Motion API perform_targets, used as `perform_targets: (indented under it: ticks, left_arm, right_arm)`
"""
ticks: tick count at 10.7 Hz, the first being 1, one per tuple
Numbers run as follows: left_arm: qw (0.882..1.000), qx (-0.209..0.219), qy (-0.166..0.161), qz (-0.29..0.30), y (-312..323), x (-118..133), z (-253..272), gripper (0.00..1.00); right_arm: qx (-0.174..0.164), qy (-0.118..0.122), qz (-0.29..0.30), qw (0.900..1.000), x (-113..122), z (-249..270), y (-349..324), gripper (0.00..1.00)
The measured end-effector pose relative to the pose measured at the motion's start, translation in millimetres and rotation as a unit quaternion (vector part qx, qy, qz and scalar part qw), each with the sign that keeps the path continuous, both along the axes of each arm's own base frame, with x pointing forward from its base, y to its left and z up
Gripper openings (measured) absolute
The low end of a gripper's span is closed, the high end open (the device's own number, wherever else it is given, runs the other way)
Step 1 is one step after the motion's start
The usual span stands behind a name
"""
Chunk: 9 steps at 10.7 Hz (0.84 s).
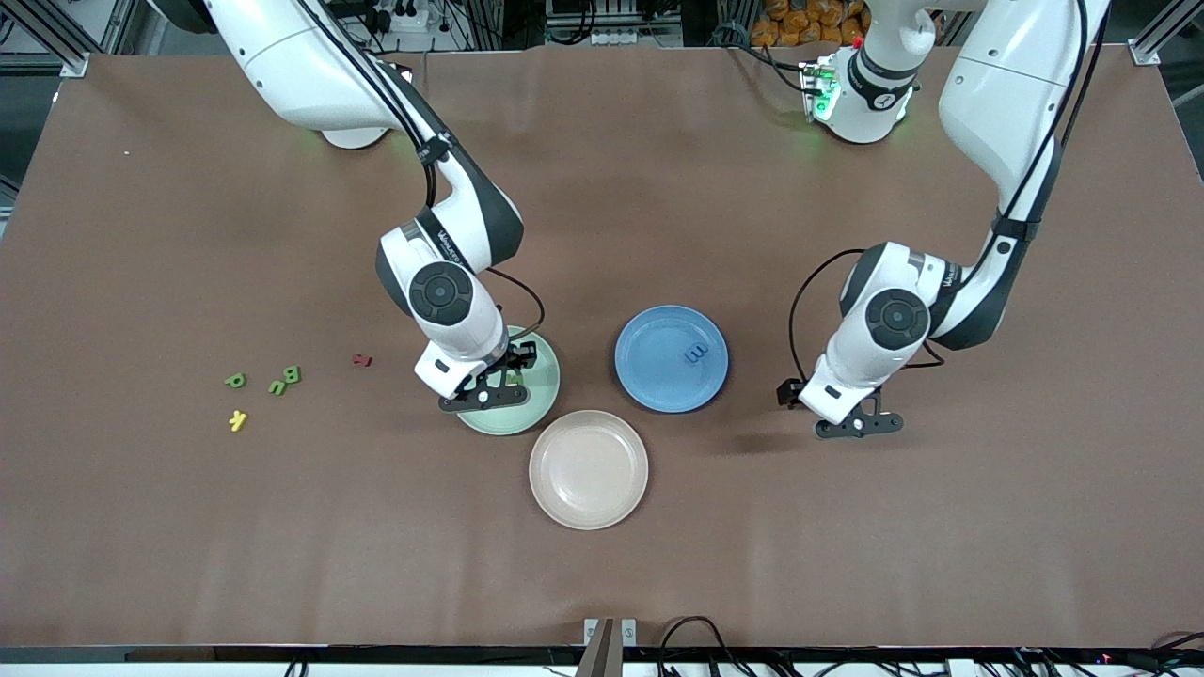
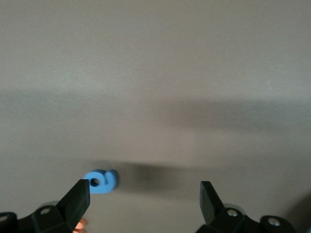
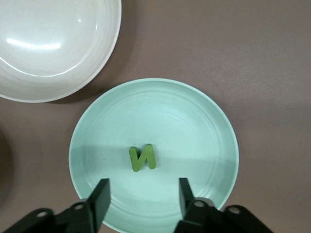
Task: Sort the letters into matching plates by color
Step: 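Lower the green N into the green plate and open the right gripper, then grasp the blue a with the left gripper while the right gripper returns to letters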
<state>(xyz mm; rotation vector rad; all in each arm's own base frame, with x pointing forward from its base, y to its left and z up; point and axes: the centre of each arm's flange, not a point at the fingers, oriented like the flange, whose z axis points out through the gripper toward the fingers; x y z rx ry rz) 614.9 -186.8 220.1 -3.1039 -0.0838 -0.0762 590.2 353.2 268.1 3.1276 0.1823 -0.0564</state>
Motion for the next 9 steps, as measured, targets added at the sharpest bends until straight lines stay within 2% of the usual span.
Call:
perform_targets:
  ticks: [3,6,9]
  left_arm:
    - [1.0,0.005,0.016,-0.02,25,-3,-12,1.0]
    - [1.0,-0.001,0.015,-0.014,44,-8,-29,1.0]
    - [1.0,-0.01,0.011,-0.009,59,-17,-46,1.0]
  right_arm:
    - [-0.017,0.002,-0.011,1.0,7,4,-13,1.0]
    - [-0.054,0.017,-0.06,0.997,33,21,-77,1.0]
    - [-0.053,0.004,-0.112,0.992,59,49,-144,1.0]
